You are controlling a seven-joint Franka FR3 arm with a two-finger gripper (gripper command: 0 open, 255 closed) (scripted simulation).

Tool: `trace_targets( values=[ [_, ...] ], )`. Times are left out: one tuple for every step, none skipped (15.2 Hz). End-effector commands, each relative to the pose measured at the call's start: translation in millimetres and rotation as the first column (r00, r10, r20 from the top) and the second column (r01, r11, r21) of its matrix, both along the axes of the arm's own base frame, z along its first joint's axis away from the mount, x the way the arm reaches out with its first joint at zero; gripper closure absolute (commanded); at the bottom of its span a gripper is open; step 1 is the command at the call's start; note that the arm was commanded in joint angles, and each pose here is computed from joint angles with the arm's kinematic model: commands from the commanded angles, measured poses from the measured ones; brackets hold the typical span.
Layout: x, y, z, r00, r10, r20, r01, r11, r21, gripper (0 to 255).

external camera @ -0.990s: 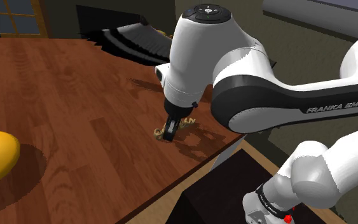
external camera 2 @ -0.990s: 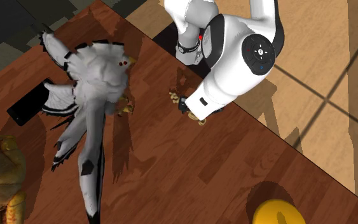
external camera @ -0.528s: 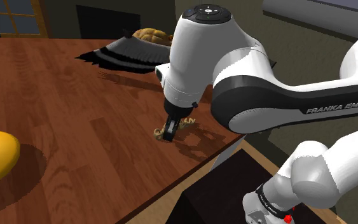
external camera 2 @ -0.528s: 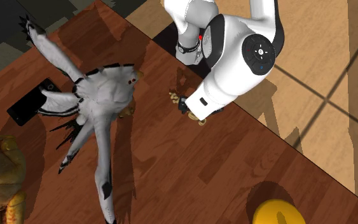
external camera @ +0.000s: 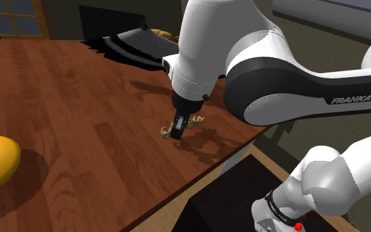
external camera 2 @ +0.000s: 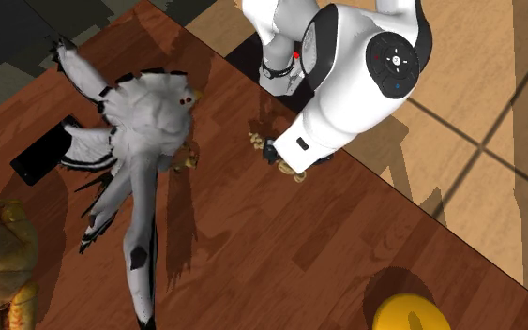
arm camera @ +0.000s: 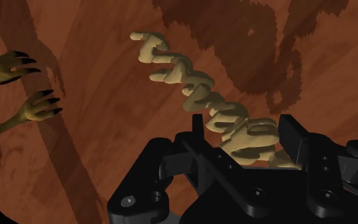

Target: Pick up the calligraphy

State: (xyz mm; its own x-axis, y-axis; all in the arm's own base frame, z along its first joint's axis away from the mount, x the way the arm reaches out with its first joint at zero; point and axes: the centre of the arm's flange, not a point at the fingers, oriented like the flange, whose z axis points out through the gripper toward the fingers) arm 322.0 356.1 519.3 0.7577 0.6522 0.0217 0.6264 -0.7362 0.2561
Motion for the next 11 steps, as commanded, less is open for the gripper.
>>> trace_targets(
  values=[
    [0.4,-0.4,9.7,1.0,0.0,0.0,0.0,1.0,0.0,255],
    [0.4,-0.4,15.0,1.0,0.0,0.0,0.0,1.0,0.0,255],
    [0.4,-0.4,20.3,1.0,0.0,0.0,0.0,1.0,0.0,255],
    [0.4,-0.4,25.6,1.0,0.0,0.0,0.0,1.0,0.0,255],
    [0.4,-0.4,30.9,1.0,0.0,0.0,0.0,1.0,0.0,255],
    [0.4,-0.4,36.1,1.0,0.0,0.0,0.0,1.0,0.0,255],
    [0.4,-0.4,41.4,1.0,0.0,0.0,0.0,1.0,0.0,255],
    [0.4,-0.4,46.7,1.0,0.0,0.0,0.0,1.0,0.0,255],
    [0.4,-0.4,52.0,1.0,0.0,0.0,0.0,1.0,0.0,255],
    [0.3,-0.4,52.8,1.0,0.0,0.0,0.0,1.0,0.0,255],
    [0.3,-0.4,52.8,1.0,0.0,0.0,0.0,1.0,0.0,255]
  ],
)
